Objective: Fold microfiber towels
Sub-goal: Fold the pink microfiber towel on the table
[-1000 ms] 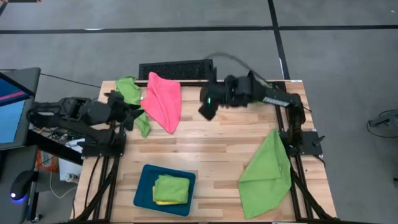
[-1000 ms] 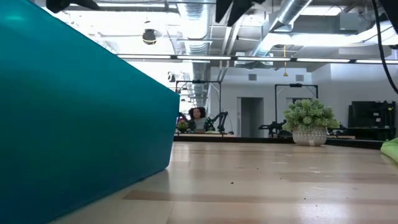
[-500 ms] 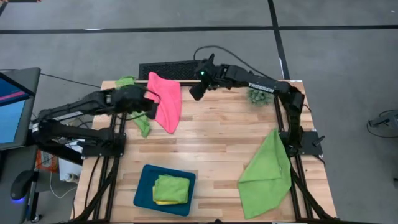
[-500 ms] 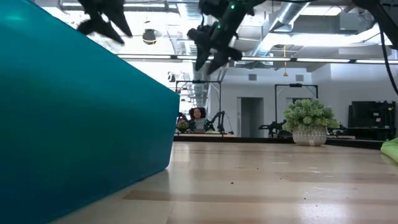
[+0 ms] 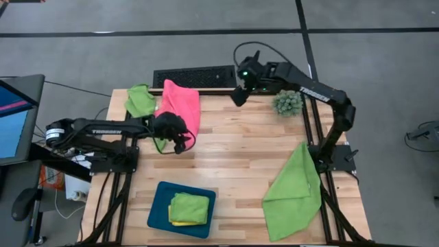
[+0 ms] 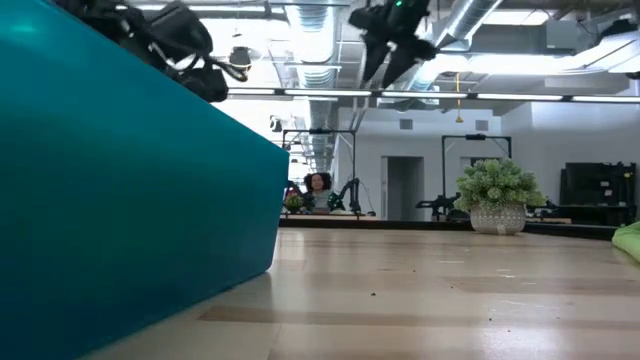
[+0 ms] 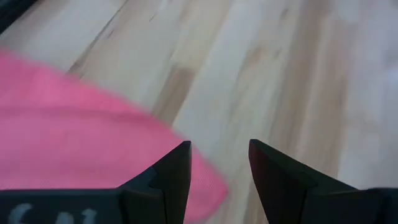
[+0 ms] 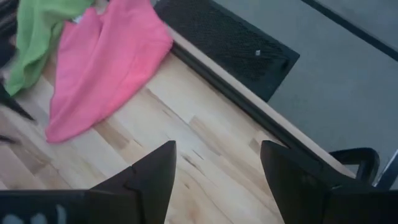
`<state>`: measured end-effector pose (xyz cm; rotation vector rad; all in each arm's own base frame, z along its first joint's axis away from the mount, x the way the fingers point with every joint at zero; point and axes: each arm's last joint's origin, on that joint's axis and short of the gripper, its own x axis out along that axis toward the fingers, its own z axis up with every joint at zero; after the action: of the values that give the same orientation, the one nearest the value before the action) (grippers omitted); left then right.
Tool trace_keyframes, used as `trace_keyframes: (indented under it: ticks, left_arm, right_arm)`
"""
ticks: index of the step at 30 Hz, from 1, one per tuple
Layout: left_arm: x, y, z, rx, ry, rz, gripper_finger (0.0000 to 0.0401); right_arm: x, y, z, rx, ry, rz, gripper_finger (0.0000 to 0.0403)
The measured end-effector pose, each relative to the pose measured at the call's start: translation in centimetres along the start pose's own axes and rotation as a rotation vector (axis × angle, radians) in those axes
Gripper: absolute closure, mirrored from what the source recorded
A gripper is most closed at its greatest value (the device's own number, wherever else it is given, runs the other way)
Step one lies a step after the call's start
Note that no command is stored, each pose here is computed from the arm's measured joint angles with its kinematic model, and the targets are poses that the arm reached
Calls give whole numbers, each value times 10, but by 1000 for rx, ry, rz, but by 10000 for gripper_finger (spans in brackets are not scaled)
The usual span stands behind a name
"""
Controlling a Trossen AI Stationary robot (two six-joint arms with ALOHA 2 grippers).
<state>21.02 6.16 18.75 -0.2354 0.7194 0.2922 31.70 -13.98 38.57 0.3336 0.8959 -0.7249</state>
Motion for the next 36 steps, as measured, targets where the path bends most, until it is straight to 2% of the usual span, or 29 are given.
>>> trace_keyframes:
  ticks: [3, 7, 17, 22, 25, 29, 33, 36]
  left_arm:
    - [8, -2, -11, 38, -1, -69, 247]
    - [24, -2, -25, 57, 79, -21, 247]
    - [53, -3, -43, 80, 213, -49, 247]
    - [60, -5, -49, 131, 240, 60, 247]
    - [63, -4, -50, 131, 247, 67, 250]
    - [64, -4, -51, 99, 257, 68, 291]
    - [63, -4, -51, 14, 263, 55, 380]
    - [59, -7, -41, -70, 267, -8, 394]
  right_arm:
    - [-10, -4, -1, 7, -15, -1, 143]
    - [-9, -5, -2, 6, -6, -11, 143]
    - [-2, -7, -6, -6, 41, -37, 143]
    - [-2, -7, -7, -6, 42, -42, 143]
    - [-2, -7, -7, -6, 42, -42, 143]
    - [-2, -7, -7, -7, 42, -41, 143]
    - [-2, -7, -6, -14, 39, -40, 143]
    - [3, -4, -3, -23, 16, -26, 143]
